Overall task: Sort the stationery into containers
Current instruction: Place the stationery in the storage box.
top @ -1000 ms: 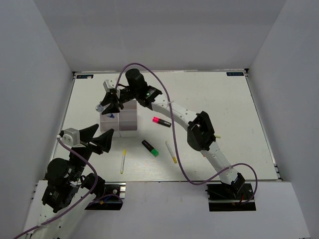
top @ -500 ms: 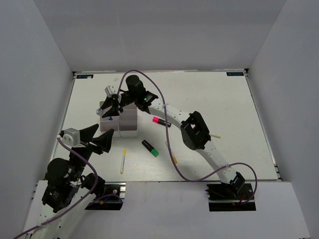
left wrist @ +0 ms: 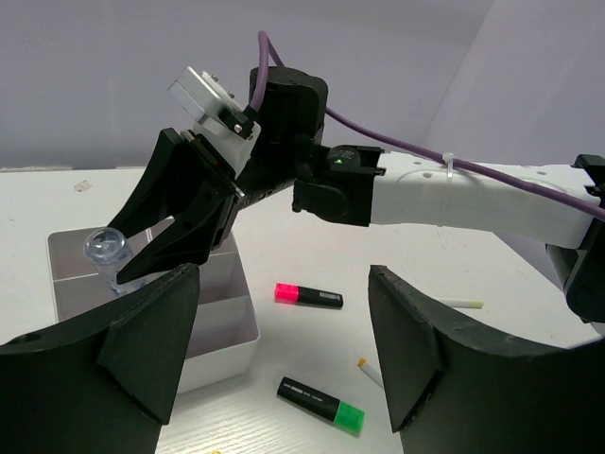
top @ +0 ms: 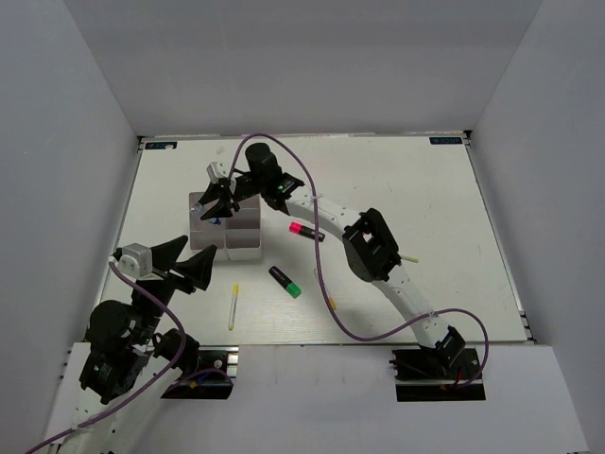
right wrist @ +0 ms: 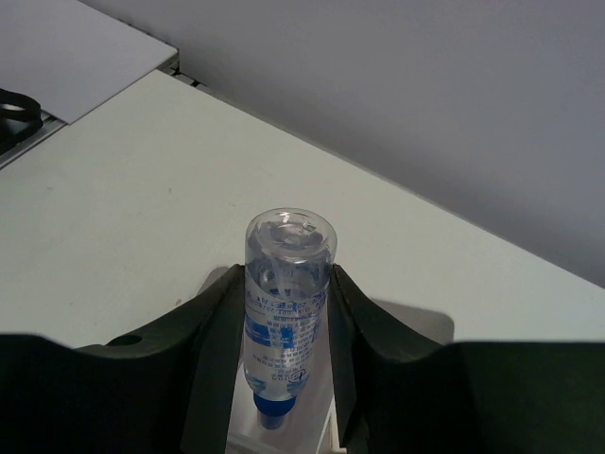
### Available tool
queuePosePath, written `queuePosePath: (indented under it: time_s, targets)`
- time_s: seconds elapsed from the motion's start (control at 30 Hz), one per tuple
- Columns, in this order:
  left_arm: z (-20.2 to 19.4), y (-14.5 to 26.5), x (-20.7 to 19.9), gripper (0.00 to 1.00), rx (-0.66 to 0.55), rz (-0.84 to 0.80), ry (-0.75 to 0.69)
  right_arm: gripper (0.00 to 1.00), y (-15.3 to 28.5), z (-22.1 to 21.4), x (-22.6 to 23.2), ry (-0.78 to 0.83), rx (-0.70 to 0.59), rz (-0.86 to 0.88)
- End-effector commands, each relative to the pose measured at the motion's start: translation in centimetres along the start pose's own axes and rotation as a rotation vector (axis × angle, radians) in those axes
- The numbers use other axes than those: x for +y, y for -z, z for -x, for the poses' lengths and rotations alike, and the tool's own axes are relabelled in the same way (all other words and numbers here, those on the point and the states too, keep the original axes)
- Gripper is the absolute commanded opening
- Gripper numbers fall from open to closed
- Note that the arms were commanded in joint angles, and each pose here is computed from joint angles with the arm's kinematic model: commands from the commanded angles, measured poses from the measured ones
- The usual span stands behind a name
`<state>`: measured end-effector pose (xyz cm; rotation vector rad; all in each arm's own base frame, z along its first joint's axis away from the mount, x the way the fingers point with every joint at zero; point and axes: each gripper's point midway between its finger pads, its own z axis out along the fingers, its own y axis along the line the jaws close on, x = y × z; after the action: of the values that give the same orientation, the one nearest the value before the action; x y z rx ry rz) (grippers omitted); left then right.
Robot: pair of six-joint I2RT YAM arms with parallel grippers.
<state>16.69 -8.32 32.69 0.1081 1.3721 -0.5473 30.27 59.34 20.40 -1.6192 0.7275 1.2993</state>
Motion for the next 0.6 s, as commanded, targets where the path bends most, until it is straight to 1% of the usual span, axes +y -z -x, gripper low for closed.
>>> queuePosePath:
  time_s: [0.0,0.03,0.1,0.13,0.17,0.23,0.33,0.37,0.43,0.5,0.57]
  targets:
    - [-0.3,-0.3,0.0,0.82,0.008,-0.001,-0.009,0.37,0.3,-0.1,-0.4,0.04,-0.009,-0.003]
    - [-0.3,-0.3,0.0,0.82,0.008,-0.001,-0.009,0.38,0.3,0.0,-0.2,0.033,-0.007,0.002]
    - [-0.3,-0.3,0.0,0.82,0.008,-0.001,-0.009,0.44,0.4,0.4,-0.2,0.042,-0.007,0.004]
    - [-0.3,-0.3,0.0,0.82,0.008,-0.001,-0.009,0.44,0.4,0.5,-0.2,0.043,-0.004,0.007]
    - [-0.5,-0.4,0.0,0.82,0.017,0.001,-0.009,0.47,0.4,0.7,-0.1,0.049,-0.001,0.008]
    - [-0.5,-0.4,-0.1,0.82,0.019,-0.008,-0.009,0.49,0.5,0.8,-0.1,0.048,0.005,0.006]
    - [-0.5,-0.4,-0.1,0.82,0.019,-0.008,-0.009,0.58,0.5,1.1,0.1,0.047,0.012,0.009]
    - [-0.5,-0.4,-0.1,0.82,0.019,-0.008,-0.009,0.58,0.7,0.9,0.1,0.036,0.02,0.007]
    - [-0.5,-0.4,-0.1,0.82,0.019,-0.008,-0.009,0.62,1.0,1.1,-0.1,0.047,0.024,0.001]
    - [-0.5,-0.4,-0.1,0.82,0.019,-0.008,-0.009,0.62,1.0,1.3,0.1,0.039,0.033,0.002]
    - [-0.7,-0.6,-0.1,0.82,0.028,-0.006,-0.01,0.61,1.3,2.4,0.1,0.047,0.035,0.003]
